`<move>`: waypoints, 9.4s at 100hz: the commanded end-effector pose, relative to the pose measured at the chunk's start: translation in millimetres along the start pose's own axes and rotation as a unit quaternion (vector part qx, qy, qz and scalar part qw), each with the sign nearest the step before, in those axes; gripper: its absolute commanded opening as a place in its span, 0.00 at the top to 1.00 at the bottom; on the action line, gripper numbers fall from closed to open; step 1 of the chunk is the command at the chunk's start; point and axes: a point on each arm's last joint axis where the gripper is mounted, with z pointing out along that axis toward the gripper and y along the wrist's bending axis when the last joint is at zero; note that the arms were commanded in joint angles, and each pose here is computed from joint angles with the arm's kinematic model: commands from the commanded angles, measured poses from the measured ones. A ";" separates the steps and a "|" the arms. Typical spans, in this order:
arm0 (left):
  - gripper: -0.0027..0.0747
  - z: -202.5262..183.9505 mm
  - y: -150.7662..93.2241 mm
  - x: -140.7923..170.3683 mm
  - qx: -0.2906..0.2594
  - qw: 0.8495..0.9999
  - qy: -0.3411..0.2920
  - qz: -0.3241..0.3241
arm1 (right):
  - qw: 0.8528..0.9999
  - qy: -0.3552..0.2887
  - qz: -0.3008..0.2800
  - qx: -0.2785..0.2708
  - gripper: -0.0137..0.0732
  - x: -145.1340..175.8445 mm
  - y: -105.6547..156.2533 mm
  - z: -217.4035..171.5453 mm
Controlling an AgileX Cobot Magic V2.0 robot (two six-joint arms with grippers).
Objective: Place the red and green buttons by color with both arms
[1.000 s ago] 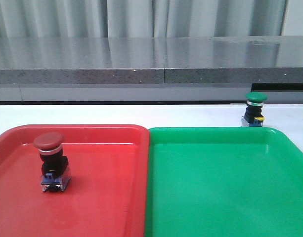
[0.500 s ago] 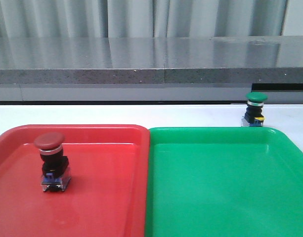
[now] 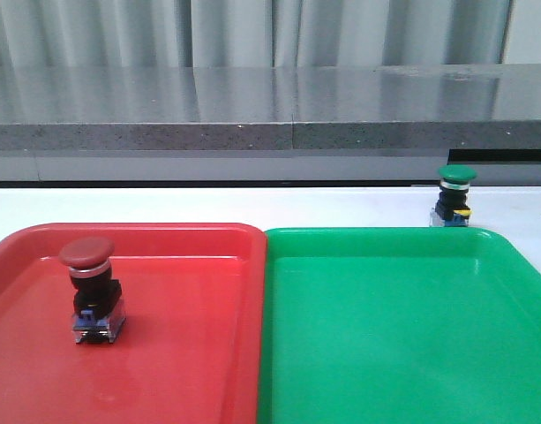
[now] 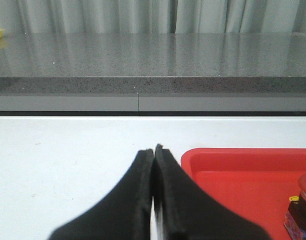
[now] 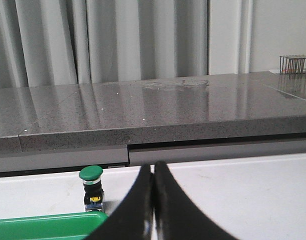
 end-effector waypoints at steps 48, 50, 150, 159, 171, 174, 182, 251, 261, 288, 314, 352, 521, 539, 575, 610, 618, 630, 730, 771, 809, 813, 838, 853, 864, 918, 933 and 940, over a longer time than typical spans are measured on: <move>0.99 -2.2 0.0 -5.0 0.001 0.999 -0.050 -0.007 | 0.998 -0.055 -0.004 -0.004 0.92 -14.1 1.4 -2.1; 0.99 -2.2 0.0 -5.0 0.001 0.999 -0.050 -0.007 | 0.998 -0.055 -0.004 -0.004 0.92 -14.1 1.4 -2.1; 0.99 -2.2 0.0 -5.0 0.001 0.999 -0.050 -0.007 | 0.993 0.110 -0.039 0.024 0.92 -87.6 4.0 39.1; 0.99 -2.2 0.0 -5.0 0.001 0.999 -0.050 -0.007 | 0.991 0.123 -0.039 0.024 0.92 -98.5 4.9 53.8; 0.99 -2.2 0.0 -5.0 0.001 0.999 -0.050 -0.007 | 0.984 0.174 -0.039 0.031 0.92 -109.0 4.8 75.5; 0.99 -2.2 0.0 -5.0 0.001 0.999 -0.050 -0.007 | 0.979 0.195 -0.038 0.034 0.92 -109.1 4.4 81.7; 0.99 -2.2 0.0 -5.0 0.001 0.999 -0.050 -0.007 | 0.970 0.236 -0.038 0.038 0.91 -114.5 4.8 95.9; 0.99 -2.2 0.0 -5.0 0.001 0.999 -0.050 -0.007 | 0.897 0.436 -0.055 -0.045 0.09 -117.3 63.5 227.2; 0.99 -2.2 0.0 -5.0 0.001 0.999 -0.050 -0.007 | 0.883 0.464 -0.052 -0.046 0.09 -114.9 70.8 247.9; 0.99 -2.2 0.0 -5.0 0.001 0.999 -0.050 -0.007 | 0.812 0.582 -0.032 -0.042 0.09 -92.9 87.7 299.1; 0.99 -2.2 0.0 -5.0 0.001 0.999 -0.050 -0.007 | 0.788 0.613 -0.033 -0.039 0.09 -60.1 98.0 348.4; 0.99 -2.2 0.0 -5.0 0.001 0.999 -0.050 -0.007 | 0.750 0.659 -0.040 -0.030 0.09 2.9 100.7 374.6; 0.99 -2.2 0.0 -5.0 0.001 0.999 -0.050 -0.007 | 0.775 0.628 -0.011 -0.066 0.73 -84.1 190.5 318.8; 0.99 -2.2 0.0 -5.0 0.001 0.999 -0.050 -0.007 | 0.751 0.655 -0.032 -0.078 0.73 -51.0 221.8 289.2; 0.99 -2.2 0.0 -5.0 0.001 0.999 -0.050 -0.007 | 0.737 0.672 -0.043 -0.058 0.73 -5.3 247.0 261.0; 0.99 -2.2 0.0 -5.0 0.001 0.999 -0.050 -0.007 | 0.699 0.708 -0.096 -0.019 0.71 29.9 243.1 262.0; 0.99 -2.2 0.0 -5.0 0.001 0.999 -0.050 -0.007 | 0.696 0.710 -0.101 -0.022 0.63 31.6 243.1 261.8; 0.99 -2.2 0.0 -5.0 0.001 0.999 -0.050 -0.007 | 0.694 0.712 -0.105 -0.025 0.40 31.8 243.0 261.5; 0.99 -2.2 0.0 -5.0 0.001 0.999 -0.050 -0.007 | 0.842 0.529 -0.082 -0.071 0.91 -122.8 203.3 241.2; 0.99 -2.2 0.0 -5.0 0.001 0.999 -0.050 -0.007 | 0.905 0.416 -0.048 -0.071 0.91 -208.2 158.6 200.9; 0.99 -2.2 0.0 -5.0 0.001 0.999 -0.050 -0.007 | 0.930 0.361 -0.022 -0.062 0.91 -227.5 107.9 153.4; 0.99 -2.2 0.0 -5.0 0.001 0.999 -0.050 -0.007 | 0.933 0.355 -0.018 -0.059 0.91 -225.1 101.3 148.0; 0.99 -2.2 0.0 -5.0 0.001 0.999 -0.050 -0.007 | 0.948 0.312 -0.005 -0.058 0.91 -208.7 69.0 110.8; 0.99 -2.2 0.0 -5.0 0.001 0.999 -0.050 -0.007 | 0.955 0.296 0.000 -0.030 0.91 -195.7 49.8 90.4; 0.99 -2.2 0.0 -5.0 0.001 0.999 -0.050 -0.007 | 0.952 0.307 0.000 -0.006 0.92 -185.7 37.3 76.1; 0.99 -2.2 0.0 -5.0 0.001 0.999 -0.050 -0.007 | 0.976 0.206 0.001 -0.065 0.92 -156.7 14.1 32.1; 0.99 -2.2 0.0 -5.0 0.001 0.999 -0.050 -0.007 | 0.981 0.177 0.015 -0.074 0.92 -134.3 13.3 24.1; 0.99 -2.2 0.0 -5.0 0.001 0.999 -0.050 -0.007 | 0.982 0.174 0.023 -0.070 0.92 -122.1 12.7 20.2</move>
